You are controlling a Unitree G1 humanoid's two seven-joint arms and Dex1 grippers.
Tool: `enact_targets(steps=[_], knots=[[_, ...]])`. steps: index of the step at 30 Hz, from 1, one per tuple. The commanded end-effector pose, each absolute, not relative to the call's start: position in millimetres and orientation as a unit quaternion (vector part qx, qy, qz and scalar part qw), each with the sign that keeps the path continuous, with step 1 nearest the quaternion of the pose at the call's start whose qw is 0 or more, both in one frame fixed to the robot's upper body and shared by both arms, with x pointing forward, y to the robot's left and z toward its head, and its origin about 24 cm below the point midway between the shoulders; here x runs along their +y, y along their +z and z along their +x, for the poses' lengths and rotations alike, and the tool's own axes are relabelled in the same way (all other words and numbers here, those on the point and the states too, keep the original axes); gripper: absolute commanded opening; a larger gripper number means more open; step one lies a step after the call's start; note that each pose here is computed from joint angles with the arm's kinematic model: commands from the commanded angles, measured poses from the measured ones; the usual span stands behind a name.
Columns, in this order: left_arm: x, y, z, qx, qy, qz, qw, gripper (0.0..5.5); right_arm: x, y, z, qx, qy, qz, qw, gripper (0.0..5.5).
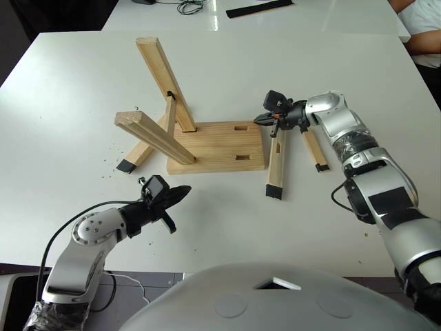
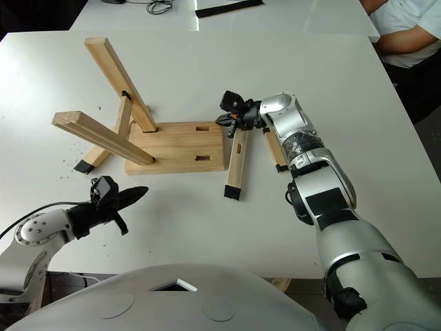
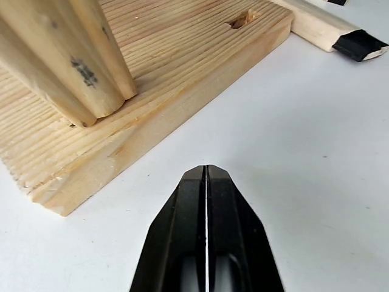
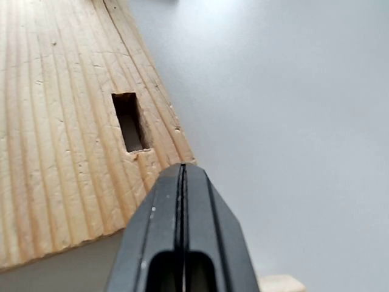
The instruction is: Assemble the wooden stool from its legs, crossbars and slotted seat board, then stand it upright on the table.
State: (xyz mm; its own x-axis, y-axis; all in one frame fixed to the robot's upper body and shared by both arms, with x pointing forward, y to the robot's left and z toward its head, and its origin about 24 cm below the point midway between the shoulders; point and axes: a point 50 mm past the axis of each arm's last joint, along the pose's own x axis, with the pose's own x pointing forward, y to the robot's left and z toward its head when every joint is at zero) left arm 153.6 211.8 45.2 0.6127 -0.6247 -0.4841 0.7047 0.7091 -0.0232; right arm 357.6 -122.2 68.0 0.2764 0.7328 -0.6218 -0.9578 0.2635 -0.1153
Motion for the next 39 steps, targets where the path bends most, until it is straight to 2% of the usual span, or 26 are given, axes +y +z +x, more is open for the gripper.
enact_targets(steps=[1,7,12,20,29,39], knots=[[223.5,32.4,171.5,0.242,-0.328,0.115,0.906,0.02,-125.5,42.4,335.5,0.28,0.614,-0.282,0.682,0.0],[229.0,33.2,183.7,0.226,-0.306,0.128,0.916,0.02,-142.3,28.5,301.0,0.299,0.679,-0.316,0.591,0.0],[227.4,32.2,179.2,0.22,-0.297,0.125,0.921,0.02,-156.0,26.7,271.7,0.302,0.7,-0.31,0.568,0.0],[223.6,32.0,182.4,0.201,-0.275,0.121,0.932,0.02,-166.5,31.8,240.5,0.3,0.716,-0.289,0.56,0.0],[213.4,52.7,233.6,0.146,-0.327,0.151,0.922,0.02,-147.1,47.2,230.5,0.275,0.727,-0.236,0.583,0.0],[208.2,49.1,274.6,0.128,-0.338,0.156,0.919,0.02,-124.3,50.0,233.2,0.259,0.703,-0.185,0.636,0.0]])
